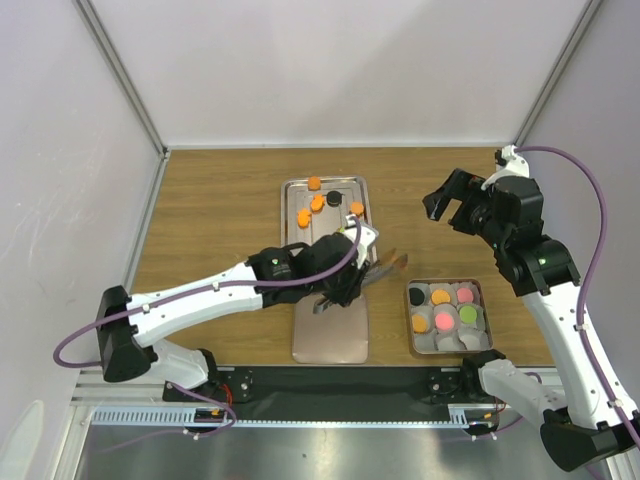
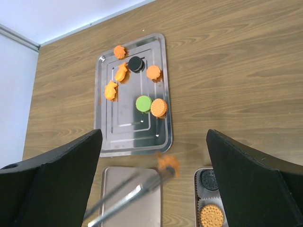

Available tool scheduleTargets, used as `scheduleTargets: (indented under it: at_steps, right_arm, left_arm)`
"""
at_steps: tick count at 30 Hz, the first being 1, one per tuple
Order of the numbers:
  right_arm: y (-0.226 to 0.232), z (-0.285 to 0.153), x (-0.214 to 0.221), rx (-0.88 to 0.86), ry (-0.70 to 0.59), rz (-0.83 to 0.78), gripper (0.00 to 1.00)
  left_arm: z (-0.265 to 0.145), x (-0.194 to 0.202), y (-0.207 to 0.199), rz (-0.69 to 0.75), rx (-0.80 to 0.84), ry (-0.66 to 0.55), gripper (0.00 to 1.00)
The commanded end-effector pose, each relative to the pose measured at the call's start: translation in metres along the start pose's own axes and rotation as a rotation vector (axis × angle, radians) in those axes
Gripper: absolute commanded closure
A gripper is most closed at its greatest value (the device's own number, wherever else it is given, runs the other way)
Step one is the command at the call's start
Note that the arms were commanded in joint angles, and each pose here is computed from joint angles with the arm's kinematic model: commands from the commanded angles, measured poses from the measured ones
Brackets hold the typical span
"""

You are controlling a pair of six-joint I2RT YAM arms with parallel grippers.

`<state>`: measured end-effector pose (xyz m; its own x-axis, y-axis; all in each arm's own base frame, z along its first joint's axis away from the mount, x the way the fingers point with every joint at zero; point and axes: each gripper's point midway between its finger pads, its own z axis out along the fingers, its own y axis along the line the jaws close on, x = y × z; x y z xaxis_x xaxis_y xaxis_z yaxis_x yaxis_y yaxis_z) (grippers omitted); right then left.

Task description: Pack the cookies

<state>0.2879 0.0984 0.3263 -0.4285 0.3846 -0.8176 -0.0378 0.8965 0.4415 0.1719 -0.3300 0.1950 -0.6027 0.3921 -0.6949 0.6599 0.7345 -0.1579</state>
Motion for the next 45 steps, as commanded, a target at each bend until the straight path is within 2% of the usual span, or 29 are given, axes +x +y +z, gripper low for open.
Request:
scheduleTargets:
  at_steps: [1, 9, 14, 22, 45]
  right_arm:
    - [0.002, -0.012, -0.018, 0.006, -0.066, -0.015, 0.00]
    - [-0.005, -0.012, -0.020, 0.035, -0.080, -0.025, 0.00]
    - [-0.007, -0.013, -0.021, 0.037, -0.082, -0.030, 0.00]
    - [-0.011, -0.015, -0.019, 0.044, -0.085, -0.036, 0.00]
    - [-0.014, -0.021, -0.017, 0.046, -0.098, -0.042, 0.00]
  left_arm:
    - [-0.015, -0.019, -0.031, 0.035, 0.091, -0.048, 0.61]
    - [-0.020, 0.008, -0.078, 0.155, 0.224, 0.037, 0.61]
    - [-0.018, 0.024, -0.093, 0.212, 0.251, 0.092, 0.61]
    - [-0.022, 0.036, -0.103, 0.258, 0.293, 0.121, 0.61]
    - [0.004, 0.048, -0.122, 0.322, 0.289, 0.188, 0.60]
